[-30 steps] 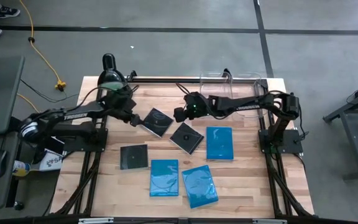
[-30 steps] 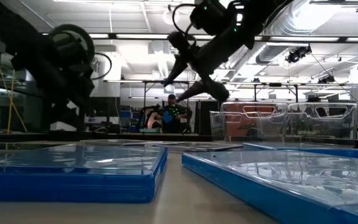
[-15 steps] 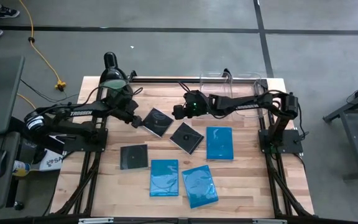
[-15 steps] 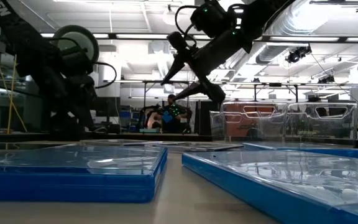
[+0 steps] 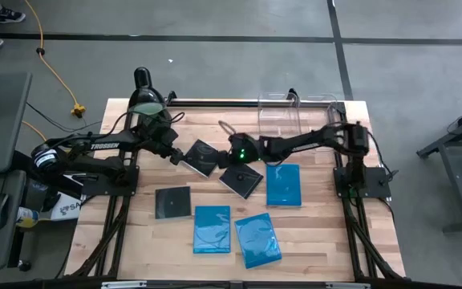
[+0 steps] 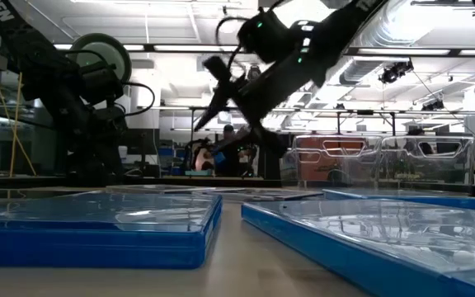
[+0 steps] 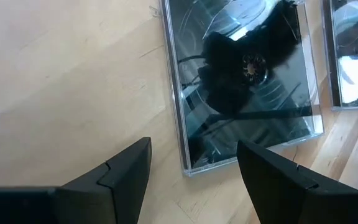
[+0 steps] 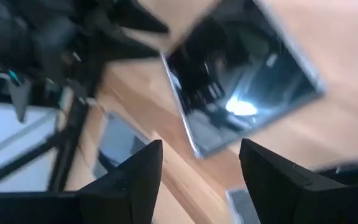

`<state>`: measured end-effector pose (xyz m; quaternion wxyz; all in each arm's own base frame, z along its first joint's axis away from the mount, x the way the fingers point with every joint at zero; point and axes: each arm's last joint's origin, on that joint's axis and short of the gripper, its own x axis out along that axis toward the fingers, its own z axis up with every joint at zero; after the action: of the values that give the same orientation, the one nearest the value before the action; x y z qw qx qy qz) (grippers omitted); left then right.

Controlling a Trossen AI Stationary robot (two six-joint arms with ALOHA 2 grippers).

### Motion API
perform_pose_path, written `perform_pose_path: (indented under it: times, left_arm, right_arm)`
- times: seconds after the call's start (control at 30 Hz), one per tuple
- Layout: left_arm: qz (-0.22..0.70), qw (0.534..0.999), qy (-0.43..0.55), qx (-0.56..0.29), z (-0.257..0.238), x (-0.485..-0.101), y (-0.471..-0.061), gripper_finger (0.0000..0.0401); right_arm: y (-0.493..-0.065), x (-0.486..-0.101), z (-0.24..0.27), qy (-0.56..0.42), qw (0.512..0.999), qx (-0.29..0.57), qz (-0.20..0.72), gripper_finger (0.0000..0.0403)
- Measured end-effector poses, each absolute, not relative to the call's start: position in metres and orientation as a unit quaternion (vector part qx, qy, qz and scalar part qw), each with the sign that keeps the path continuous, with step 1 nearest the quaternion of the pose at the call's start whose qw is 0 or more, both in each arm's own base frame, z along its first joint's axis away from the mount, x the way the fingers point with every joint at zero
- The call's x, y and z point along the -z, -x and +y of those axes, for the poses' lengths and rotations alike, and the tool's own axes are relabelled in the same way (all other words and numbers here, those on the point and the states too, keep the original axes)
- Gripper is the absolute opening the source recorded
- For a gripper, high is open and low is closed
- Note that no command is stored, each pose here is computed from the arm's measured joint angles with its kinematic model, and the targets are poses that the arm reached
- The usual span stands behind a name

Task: Pick & place jewel cases by type
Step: Put the top black CD case into the right transparent bin

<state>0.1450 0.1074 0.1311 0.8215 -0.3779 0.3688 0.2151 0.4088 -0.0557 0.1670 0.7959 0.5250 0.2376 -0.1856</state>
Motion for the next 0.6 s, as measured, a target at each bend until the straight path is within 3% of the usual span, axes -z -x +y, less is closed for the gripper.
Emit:
perform_pose_path:
  times: [0.27, 0.6]
  left_arm:
    - [0.370, 0.821, 0.376, -0.218, 0.107, -0.131, -0.145, 0.0236]
    - [0.373, 0.819, 0.377, -0.219, 0.107, -0.131, -0.145, 0.0236]
  right_arm:
    - [-0.428, -0.160, -0.071, -0.520, 0.791, 0.188, 0.262, 0.0200]
    - [-0.428, -0.175, -0.102, -0.423, 0.811, 0.233, 0.332, 0.0200]
